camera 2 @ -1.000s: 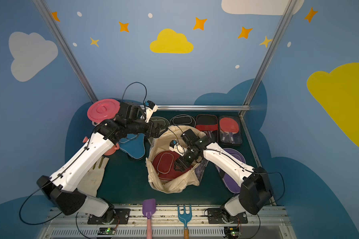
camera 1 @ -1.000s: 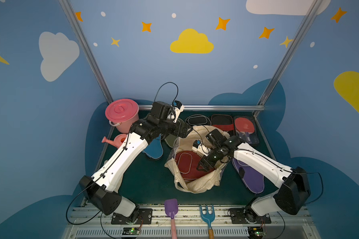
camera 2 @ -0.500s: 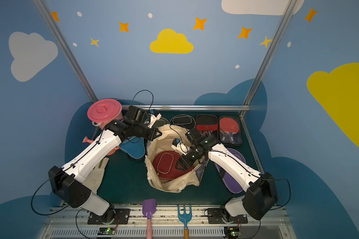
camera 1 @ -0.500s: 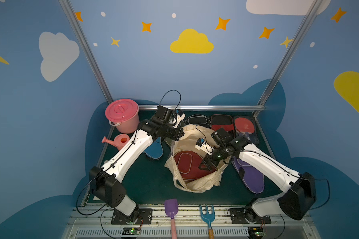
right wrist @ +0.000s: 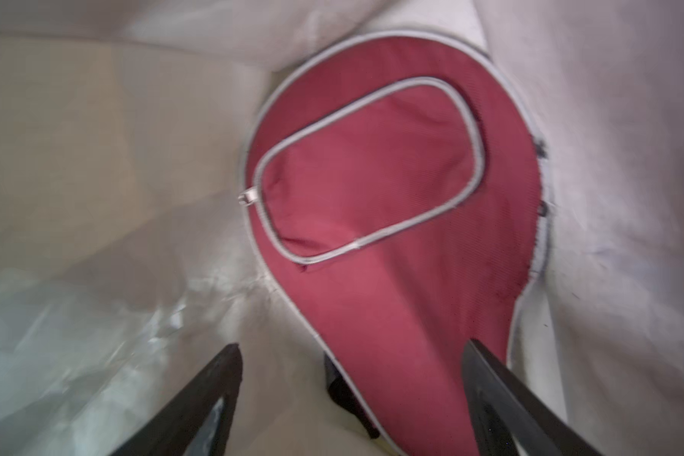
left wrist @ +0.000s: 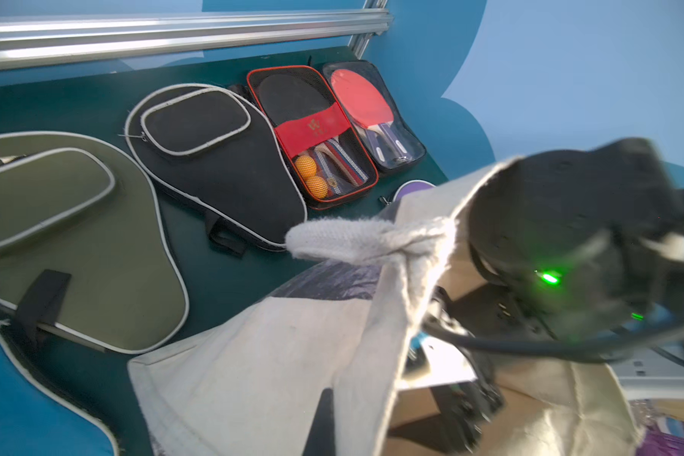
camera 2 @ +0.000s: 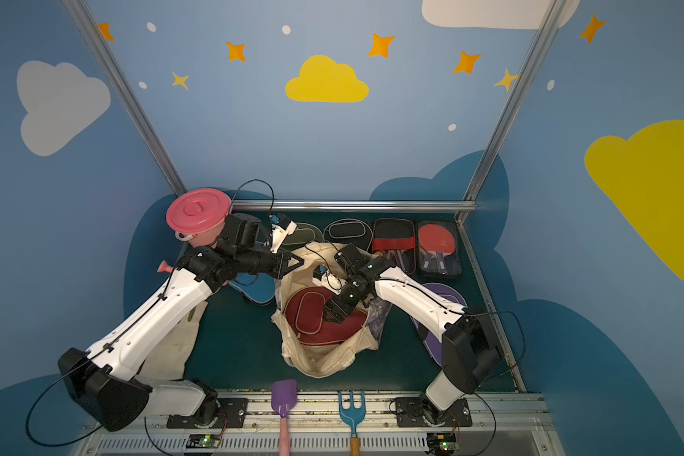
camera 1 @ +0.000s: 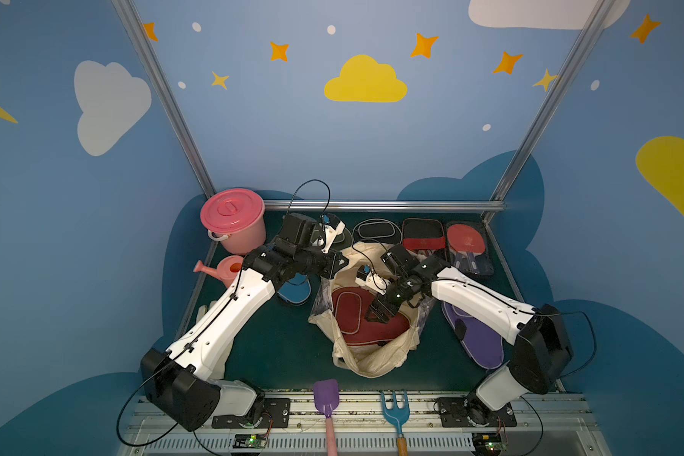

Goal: Remove the ping pong set from the canvas bag
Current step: Pick up the ping pong set from the canvas bag.

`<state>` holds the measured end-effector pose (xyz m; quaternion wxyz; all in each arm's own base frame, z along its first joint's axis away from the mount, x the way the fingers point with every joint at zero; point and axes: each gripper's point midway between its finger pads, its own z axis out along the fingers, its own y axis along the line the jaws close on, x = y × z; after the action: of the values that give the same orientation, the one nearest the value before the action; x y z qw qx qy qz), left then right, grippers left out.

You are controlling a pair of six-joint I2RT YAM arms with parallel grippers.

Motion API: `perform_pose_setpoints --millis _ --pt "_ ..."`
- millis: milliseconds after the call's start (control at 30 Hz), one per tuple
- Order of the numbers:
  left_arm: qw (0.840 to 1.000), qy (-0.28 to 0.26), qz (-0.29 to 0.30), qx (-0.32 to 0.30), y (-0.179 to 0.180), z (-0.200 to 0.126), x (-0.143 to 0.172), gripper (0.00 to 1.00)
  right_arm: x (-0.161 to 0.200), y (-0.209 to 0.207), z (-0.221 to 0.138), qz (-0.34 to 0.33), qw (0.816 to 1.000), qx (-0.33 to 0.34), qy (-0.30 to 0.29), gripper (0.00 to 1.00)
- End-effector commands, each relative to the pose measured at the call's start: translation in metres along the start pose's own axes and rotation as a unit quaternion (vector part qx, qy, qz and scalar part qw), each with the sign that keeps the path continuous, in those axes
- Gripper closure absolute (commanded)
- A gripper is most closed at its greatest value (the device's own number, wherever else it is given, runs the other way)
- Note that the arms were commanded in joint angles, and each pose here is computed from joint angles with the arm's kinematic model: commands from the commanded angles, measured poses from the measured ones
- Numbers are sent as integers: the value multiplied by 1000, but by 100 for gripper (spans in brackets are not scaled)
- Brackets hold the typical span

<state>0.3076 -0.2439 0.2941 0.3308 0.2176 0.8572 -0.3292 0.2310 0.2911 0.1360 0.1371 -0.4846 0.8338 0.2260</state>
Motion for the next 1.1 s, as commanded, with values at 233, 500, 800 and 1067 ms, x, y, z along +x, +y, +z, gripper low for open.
perform_pose_setpoints --millis 233,500,800,1067 --pt "995 -54 26 84 -28 -2 -25 97 6 -61 40 42 998 45 24 15" --pt "994 -33 29 104 -25 15 -14 96 20 -63 78 66 994 -22 78 14" --pt "998 -40 2 44 15 27 -15 97 71 -38 101 93 973 -104 183 16" --pt "998 -52 -11 30 32 23 -22 97 66 -37 83 100 975 -103 170 96"
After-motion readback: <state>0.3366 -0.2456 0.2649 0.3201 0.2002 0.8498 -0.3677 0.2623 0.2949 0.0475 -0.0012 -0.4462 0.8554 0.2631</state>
